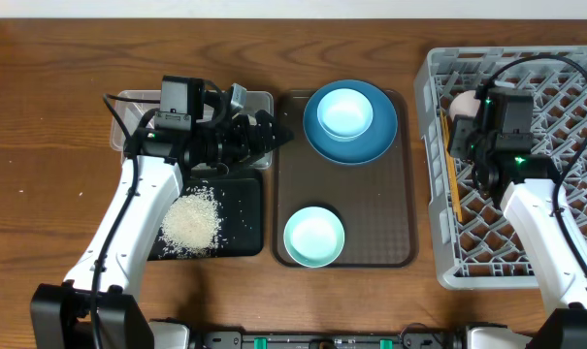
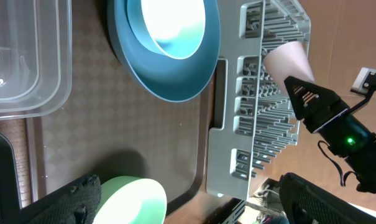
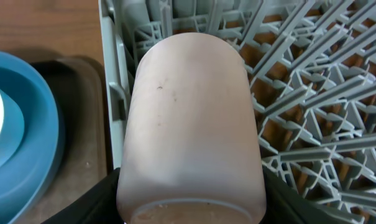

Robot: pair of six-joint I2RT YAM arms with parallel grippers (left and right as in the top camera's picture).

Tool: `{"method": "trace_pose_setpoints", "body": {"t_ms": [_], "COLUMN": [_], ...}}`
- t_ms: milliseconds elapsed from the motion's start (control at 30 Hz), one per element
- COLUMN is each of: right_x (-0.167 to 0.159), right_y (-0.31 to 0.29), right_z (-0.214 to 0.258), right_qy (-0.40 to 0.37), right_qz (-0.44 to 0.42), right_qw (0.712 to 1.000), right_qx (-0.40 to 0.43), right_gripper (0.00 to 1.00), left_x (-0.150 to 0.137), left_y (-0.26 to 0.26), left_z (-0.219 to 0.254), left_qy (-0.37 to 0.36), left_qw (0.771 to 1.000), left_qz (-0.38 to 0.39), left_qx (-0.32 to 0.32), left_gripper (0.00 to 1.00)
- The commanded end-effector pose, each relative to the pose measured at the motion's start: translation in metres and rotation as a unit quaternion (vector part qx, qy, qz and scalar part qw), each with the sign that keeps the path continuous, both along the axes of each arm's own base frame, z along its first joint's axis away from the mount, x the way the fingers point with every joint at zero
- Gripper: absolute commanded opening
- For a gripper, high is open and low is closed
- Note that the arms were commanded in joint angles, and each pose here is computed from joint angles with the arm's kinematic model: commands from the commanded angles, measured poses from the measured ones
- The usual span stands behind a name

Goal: Sort waste into correct bins and load items into the dishwasher rack
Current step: 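Carry the cup with the right gripper and place it in the grey rack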

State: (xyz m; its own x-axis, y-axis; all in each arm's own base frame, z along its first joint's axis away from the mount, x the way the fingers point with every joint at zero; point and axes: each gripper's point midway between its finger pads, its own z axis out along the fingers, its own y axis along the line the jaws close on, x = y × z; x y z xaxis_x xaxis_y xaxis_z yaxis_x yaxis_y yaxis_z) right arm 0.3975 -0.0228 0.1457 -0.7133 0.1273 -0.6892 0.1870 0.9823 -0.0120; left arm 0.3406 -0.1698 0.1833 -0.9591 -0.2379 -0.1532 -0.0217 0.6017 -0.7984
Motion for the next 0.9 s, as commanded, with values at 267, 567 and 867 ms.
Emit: {"method": "trace_pose_setpoints", "body": {"t_ms": [267, 567, 867], "right_x": [0.01, 0.005, 0.007], "right_y": [-0.02, -0.033, -0.011], "right_z": [0.03, 0.027, 0.026], "right_qy": [-0.052, -0.044, -0.043], "right_qz": [-0.022, -0.042, 0.005], "right_qw": [0.998, 0.998, 0.996], "right_qx": [0.025, 0.022, 0.074], "right_gripper": [0.36, 0.36, 0.34], "left_x": [0.002, 0.002, 0.002], "left_y": [0.001, 0.001, 0.001], "left_z": [0.001, 0.001, 0.001], "left_qy": [-0.008, -0.008, -0.008], "left_qw": [1.0, 1.0, 1.0], "left_qz": [-0.001, -0.001, -0.001], "left_qx": [0.004, 0.004, 0.004], "left_gripper": [0.94, 0.94, 0.94]}}
